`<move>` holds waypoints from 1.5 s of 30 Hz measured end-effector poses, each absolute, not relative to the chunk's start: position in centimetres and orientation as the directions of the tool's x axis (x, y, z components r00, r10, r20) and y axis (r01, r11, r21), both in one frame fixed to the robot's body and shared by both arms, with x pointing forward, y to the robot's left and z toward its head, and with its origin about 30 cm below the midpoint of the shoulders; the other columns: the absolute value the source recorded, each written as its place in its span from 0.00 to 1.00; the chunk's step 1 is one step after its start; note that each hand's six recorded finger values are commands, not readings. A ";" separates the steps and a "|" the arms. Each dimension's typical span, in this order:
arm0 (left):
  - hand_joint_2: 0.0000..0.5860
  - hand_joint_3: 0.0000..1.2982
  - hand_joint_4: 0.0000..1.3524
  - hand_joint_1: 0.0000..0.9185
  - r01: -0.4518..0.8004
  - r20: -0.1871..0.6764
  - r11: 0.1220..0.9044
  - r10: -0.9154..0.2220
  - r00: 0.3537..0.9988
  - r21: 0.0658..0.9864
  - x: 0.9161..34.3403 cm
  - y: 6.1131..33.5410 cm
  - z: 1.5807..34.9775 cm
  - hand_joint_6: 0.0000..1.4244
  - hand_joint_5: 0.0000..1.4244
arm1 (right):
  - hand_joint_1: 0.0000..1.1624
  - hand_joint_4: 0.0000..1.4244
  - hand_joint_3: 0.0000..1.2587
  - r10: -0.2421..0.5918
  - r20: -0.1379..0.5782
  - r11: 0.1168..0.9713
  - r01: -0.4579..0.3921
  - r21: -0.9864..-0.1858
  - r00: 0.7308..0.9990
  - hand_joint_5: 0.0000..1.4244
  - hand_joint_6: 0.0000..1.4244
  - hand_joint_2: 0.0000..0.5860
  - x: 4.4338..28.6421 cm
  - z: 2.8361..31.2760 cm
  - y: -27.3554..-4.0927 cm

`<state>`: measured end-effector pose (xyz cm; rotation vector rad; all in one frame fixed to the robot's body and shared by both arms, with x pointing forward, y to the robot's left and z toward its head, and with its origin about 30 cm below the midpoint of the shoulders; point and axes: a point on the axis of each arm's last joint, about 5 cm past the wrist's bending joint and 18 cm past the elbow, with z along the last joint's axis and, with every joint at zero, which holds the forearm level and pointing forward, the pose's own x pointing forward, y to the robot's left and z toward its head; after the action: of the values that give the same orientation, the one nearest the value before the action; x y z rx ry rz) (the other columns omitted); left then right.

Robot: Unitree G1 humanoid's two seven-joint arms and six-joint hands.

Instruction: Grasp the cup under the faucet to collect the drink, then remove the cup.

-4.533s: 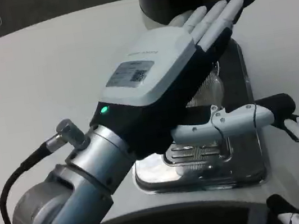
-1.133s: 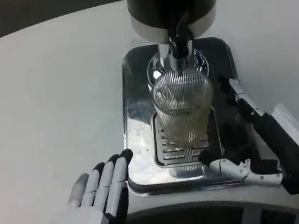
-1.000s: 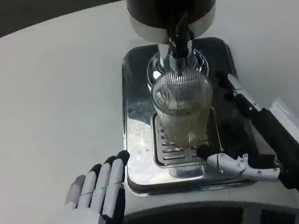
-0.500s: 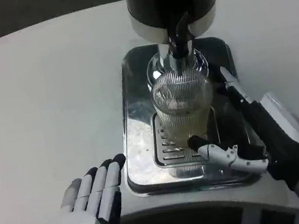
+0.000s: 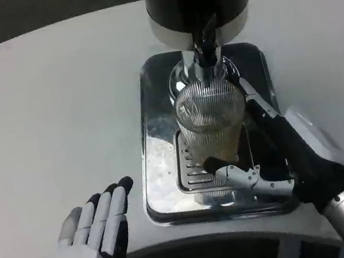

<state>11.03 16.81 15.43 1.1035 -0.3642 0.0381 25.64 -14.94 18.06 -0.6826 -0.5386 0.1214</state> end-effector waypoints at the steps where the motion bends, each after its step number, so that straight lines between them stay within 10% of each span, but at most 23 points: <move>1: 0.30 0.00 0.00 0.00 -0.210 0.305 0.456 -0.147 0.941 0.865 11.0 16.8 15.4 0.00 0.00 | 0.50 0.04 0.00 0.278 0.432 0.778 0.063 -0.625 0.858 0.08 0.16 0.40 25.8 18.1 -14.9; 45: 0.30 0.00 0.00 0.00 -0.200 0.275 0.465 -0.099 0.956 0.863 10.8 16.8 16.1 0.00 0.00 | 0.54 0.06 0.00 0.311 0.442 0.806 0.013 -0.592 0.841 0.10 0.18 0.36 28.3 18.4 -12.6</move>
<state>10.79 16.85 16.11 1.0904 -0.3050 0.0633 28.34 -12.63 18.38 -0.6200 -0.5562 0.1688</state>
